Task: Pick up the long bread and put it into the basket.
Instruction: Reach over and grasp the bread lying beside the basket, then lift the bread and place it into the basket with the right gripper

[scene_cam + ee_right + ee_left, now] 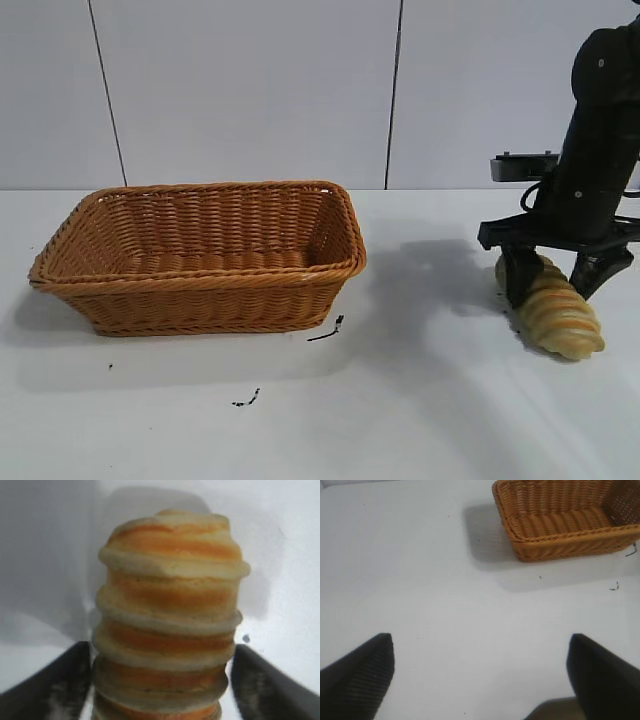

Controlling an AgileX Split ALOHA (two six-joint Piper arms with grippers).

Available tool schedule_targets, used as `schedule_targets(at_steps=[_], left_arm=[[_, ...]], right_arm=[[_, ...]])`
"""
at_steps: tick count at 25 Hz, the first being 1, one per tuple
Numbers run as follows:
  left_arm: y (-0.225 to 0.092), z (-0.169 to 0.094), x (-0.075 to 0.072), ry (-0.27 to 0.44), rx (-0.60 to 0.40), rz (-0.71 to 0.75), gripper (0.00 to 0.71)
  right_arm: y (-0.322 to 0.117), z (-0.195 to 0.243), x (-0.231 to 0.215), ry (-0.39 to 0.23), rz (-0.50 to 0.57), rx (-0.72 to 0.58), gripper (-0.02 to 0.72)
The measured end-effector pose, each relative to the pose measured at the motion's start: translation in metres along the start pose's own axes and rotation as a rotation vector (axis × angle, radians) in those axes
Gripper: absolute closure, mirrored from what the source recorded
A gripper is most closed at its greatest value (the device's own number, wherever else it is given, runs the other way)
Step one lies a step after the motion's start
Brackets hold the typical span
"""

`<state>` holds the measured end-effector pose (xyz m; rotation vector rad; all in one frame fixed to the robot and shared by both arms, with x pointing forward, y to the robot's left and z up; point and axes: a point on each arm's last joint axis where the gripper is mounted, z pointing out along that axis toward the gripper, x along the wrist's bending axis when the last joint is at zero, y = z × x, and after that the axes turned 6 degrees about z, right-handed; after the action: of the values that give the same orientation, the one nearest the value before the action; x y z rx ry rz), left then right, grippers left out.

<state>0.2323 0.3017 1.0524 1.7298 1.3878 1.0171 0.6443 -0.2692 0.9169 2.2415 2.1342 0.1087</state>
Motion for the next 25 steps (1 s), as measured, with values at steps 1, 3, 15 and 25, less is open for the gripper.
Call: schedule_targets(at_steps=[1,3,15,25], left_arm=[[0.0,0.0,0.0,0.0,0.0,0.0,0.014],[0.0,0.0,0.0,0.0,0.0,0.0,0.014],[0.0,0.0,0.0,0.0,0.0,0.0,0.014],[0.0,0.0,0.0,0.0,0.0,0.0,0.014]], right_arm=[[0.002,-0.011,0.0,0.002,-0.007,-0.013,0.517],[0.008,-0.041,0.001,0.007,-0.008,-0.057,0.517],[0.035,-0.16,0.024,0.042,-0.102,-0.298,0.526],[0.06,-0.165,0.131,0.123,-0.435,-0.423,0.526]])
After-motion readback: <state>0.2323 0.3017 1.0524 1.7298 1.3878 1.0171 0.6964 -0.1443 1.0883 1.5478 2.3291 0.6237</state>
